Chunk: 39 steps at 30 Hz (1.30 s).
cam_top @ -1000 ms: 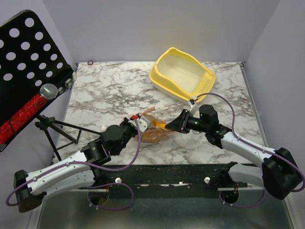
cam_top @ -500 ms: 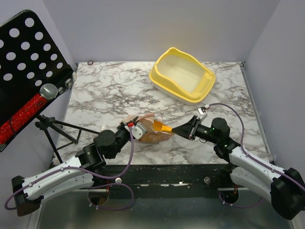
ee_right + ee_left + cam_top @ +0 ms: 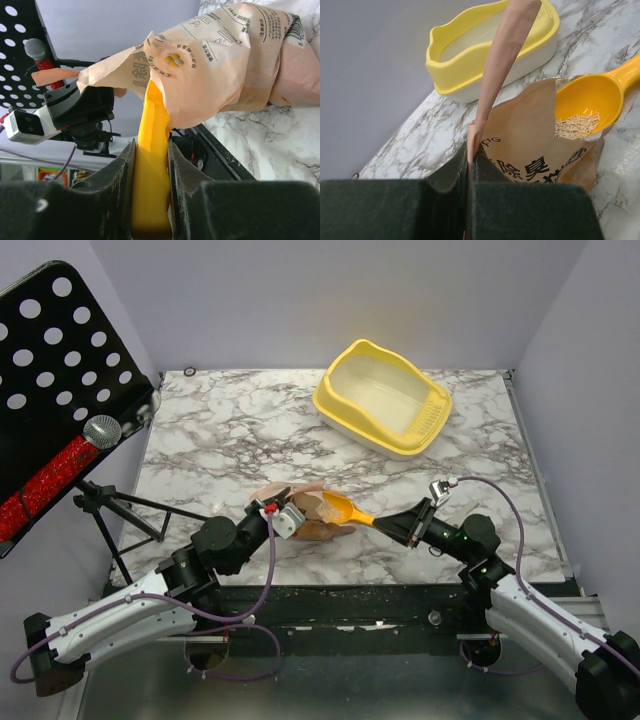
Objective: Fill the litter box with clean litter
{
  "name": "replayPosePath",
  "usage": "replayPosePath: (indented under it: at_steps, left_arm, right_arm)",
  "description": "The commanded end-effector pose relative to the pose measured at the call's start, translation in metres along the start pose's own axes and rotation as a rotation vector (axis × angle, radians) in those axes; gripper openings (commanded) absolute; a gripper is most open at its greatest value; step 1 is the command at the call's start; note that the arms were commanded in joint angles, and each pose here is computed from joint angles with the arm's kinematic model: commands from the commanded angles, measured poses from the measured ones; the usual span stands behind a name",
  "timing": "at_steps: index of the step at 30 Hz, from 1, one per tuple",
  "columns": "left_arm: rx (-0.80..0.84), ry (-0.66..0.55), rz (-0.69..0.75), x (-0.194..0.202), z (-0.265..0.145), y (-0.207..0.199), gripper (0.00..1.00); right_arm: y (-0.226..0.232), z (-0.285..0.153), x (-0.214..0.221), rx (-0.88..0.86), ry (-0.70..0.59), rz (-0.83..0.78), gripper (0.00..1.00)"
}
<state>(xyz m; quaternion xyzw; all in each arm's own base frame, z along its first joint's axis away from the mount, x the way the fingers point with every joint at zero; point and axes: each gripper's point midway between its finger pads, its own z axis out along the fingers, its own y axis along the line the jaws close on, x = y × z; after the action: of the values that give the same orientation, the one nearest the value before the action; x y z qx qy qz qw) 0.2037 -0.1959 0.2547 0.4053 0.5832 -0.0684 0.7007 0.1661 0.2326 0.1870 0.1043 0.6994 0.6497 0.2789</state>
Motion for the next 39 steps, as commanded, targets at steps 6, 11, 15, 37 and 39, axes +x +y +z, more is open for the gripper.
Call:
replayPosePath:
  at_steps: [6,11,15,37,39]
  left_arm:
    - [-0.027,-0.167,-0.051,-0.038,-0.004,0.011,0.00]
    - [-0.021,-0.160,-0.053,-0.037,-0.003,0.009,0.01]
    - [-0.035,-0.161,-0.058,-0.037,-0.004,0.012,0.01]
    - [-0.368,-0.091,-0.158,-0.033,-0.023,0.076,0.00]
    - [-0.361,-0.095,-0.162,-0.034,-0.023,0.075,0.00]
  right_arm:
    - [0.007,-0.010,-0.010,-0.086,-0.103,0.027,0.00]
    - [0.000,-0.011,-0.007,-0.089,-0.100,0.055,0.00]
    - [0.003,-0.013,-0.004,-0.108,-0.089,0.063,0.00]
    - [0.068,-0.041,-0.041,0.033,-0.258,-0.006,0.00]
    - [0.072,-0.041,-0.050,0.035,-0.304,0.003,0.00]
